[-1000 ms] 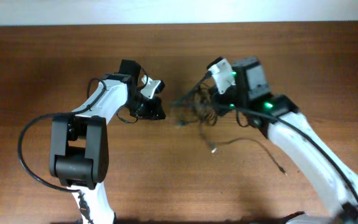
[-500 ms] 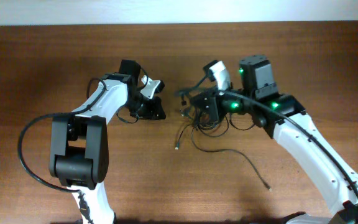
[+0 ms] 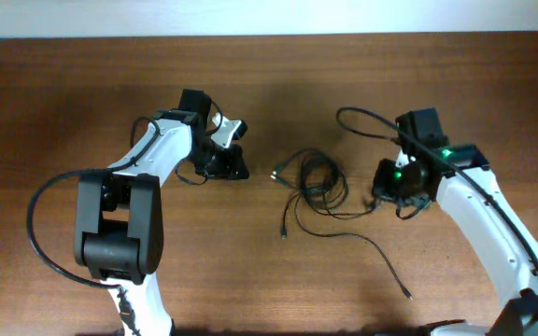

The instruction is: Untangle cables

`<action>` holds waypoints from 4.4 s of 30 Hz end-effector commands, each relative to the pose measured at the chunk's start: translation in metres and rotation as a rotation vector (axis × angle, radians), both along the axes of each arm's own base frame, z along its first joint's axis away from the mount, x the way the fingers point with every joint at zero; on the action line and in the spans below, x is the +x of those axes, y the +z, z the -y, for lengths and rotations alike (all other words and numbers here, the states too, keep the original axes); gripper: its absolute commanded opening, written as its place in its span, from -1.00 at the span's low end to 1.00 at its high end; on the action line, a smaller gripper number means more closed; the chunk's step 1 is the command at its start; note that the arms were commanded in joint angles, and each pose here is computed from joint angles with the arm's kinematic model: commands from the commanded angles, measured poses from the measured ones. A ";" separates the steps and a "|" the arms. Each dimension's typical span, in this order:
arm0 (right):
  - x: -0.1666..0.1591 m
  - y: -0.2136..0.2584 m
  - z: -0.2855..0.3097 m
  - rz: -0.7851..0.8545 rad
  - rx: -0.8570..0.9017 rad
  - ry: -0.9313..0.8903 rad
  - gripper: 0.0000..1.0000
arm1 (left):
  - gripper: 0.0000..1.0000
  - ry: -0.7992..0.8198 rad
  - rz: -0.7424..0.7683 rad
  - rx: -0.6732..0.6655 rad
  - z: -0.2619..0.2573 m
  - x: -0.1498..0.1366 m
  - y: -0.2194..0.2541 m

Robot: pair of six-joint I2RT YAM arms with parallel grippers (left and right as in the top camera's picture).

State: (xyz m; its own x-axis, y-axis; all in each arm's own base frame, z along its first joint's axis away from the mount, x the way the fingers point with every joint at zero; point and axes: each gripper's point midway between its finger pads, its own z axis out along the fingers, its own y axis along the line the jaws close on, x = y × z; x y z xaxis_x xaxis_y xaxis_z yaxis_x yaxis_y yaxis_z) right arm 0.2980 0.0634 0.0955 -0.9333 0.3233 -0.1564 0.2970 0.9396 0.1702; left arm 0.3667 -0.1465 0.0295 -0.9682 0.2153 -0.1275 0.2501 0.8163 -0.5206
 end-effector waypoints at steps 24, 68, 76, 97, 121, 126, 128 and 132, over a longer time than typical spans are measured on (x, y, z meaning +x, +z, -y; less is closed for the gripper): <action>0.051 -0.074 -0.051 0.093 0.121 0.343 -0.14 | -0.69 0.007 -0.008 0.007 0.000 0.000 -0.005; 0.012 0.190 -0.199 0.300 0.840 0.864 -0.92 | -0.46 -0.016 0.032 -0.432 0.004 -0.001 0.040; 0.020 0.174 -0.190 0.292 0.730 0.833 -0.92 | 0.28 -0.095 0.080 -0.629 0.020 -0.011 0.070; 0.040 0.165 -0.168 0.315 0.636 0.771 -0.92 | 0.64 0.205 -0.518 -0.530 0.030 -0.061 0.070; 0.049 0.162 -0.152 0.317 0.608 0.726 -0.92 | 0.89 0.374 -0.756 -0.283 0.069 -0.077 0.045; 0.048 0.162 -0.152 0.315 0.609 0.726 -0.92 | 0.98 0.423 -0.804 -0.182 0.059 -0.088 0.037; 0.048 0.162 -0.153 0.315 0.609 0.727 -0.92 | 0.98 0.497 -0.824 -0.179 0.065 -0.079 0.034; 0.048 0.162 -0.153 0.315 0.609 0.727 -0.92 | 0.99 0.522 -0.821 -0.160 0.087 -0.076 0.030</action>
State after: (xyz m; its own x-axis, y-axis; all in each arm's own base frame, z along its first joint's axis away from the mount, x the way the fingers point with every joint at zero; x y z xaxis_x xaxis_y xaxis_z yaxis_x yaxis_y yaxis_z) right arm 0.3432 0.2154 0.2520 -0.8953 -0.1947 -0.4007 -0.4309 0.6070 0.6677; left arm 0.2939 -0.2190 0.0653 -0.7772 -0.1821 0.6024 -0.5662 0.6202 -0.5430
